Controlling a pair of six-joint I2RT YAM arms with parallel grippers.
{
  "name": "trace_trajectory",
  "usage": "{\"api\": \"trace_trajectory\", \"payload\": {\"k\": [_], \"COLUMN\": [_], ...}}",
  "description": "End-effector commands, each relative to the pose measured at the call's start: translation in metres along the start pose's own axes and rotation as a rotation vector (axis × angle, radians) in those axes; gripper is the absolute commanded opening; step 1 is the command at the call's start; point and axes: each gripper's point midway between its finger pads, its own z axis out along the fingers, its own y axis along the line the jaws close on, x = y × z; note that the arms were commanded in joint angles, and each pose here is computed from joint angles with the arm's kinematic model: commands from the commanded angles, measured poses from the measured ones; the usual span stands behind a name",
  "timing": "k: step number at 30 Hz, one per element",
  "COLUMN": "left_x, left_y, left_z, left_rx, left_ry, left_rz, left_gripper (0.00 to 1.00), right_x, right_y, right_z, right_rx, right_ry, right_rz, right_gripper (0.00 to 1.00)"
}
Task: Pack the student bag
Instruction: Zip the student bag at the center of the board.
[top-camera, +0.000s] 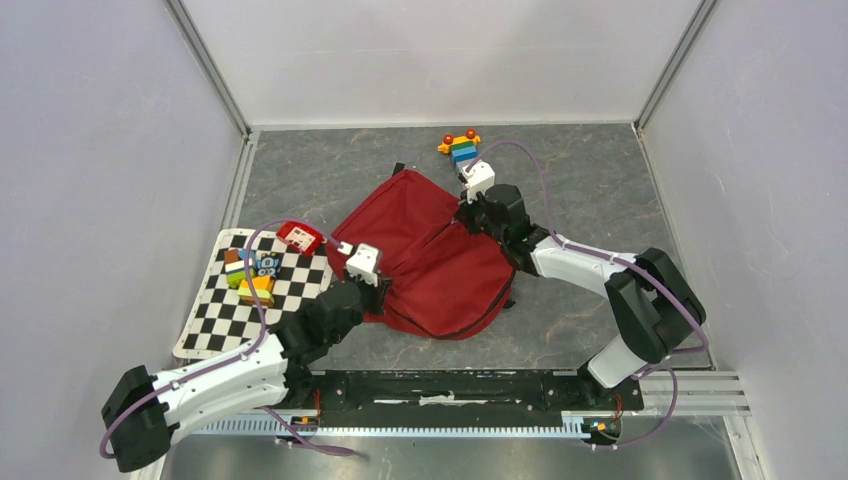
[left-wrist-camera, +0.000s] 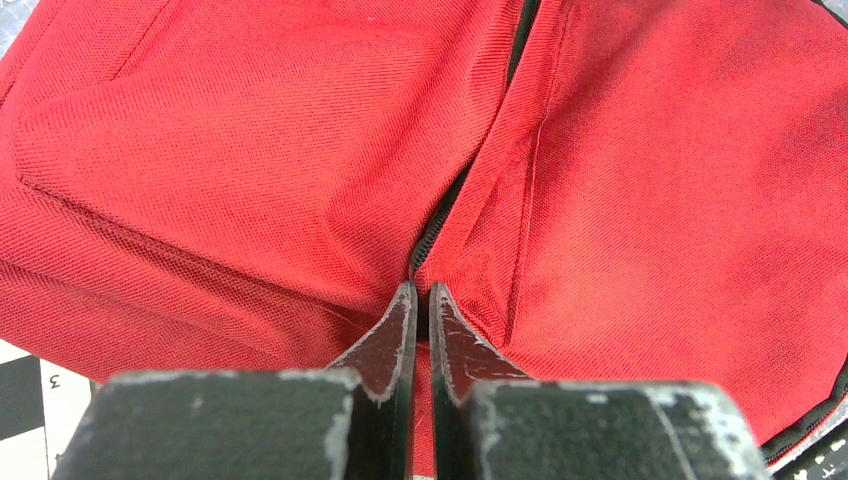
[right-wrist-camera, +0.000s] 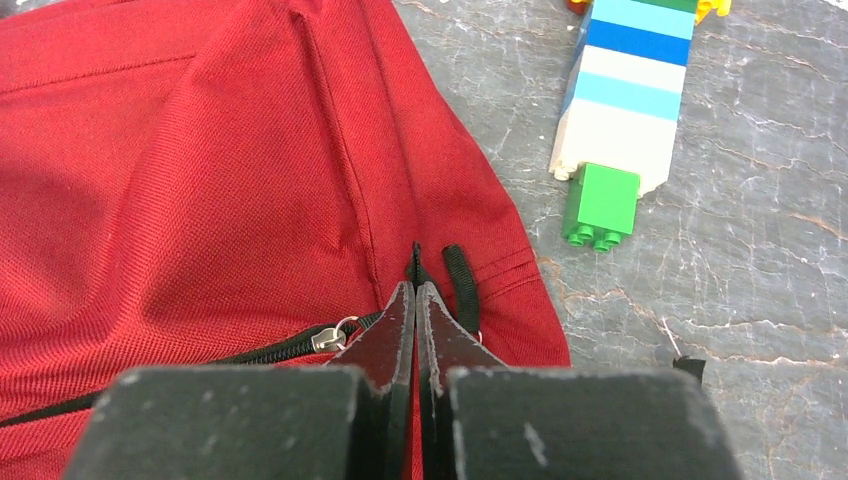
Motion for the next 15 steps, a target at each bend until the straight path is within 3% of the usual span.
{"api": "trace_trajectory", "payload": {"k": [1, 2, 5, 6, 7, 10, 15], "left_x": [0.009, 0.006, -0.003, -0.007, -0.013, -0.028, -0.051], "left_y": [0.008, 0.007, 0.01, 0.01, 0.009, 0.007, 0.019], "left_z": [-0.004, -0.005, -0.008, -0.009, -0.01, -0.014, -0.019], "left_rx": [-0.043, -0.04, -0.063, -0.067, -0.067, -0.061, -0.12], "left_ry": [0.027, 0.023, 0.013, 0.006, -0.004, -0.017, -0.003], "left_rz": [-0.026, -0.03, -0.05, -0.057, -0.065, -0.075, -0.104], "left_gripper": [0.05, 0.18, 0.8, 0.95, 0.99, 1.0, 1.0], "right_x": [-0.031, -0.035, -0.048, -0.053, -0.056, -0.061, -0.05], "right_y": [-0.01, -0.008, -0.006, -0.007, -0.008, -0.015, -0.045], "right_z": [-0.003, -0.005, -0.013, -0.017, -0.021, -0.034, -0.054], "right_rx": [-0.002, -0.016, -0.039, -0.039, -0.038, -0.027, 0.018], "right_ry": [-0.072, -0.072, -0.079, -0.085, -0.086, -0.069, -0.013], "right_rz": [-0.052, -0.066, -0.109, -0.119, -0.129, -0.158, -0.138], "right_gripper": [0.0, 0.06, 0.48, 0.57, 0.69, 0.92, 0.98]}}
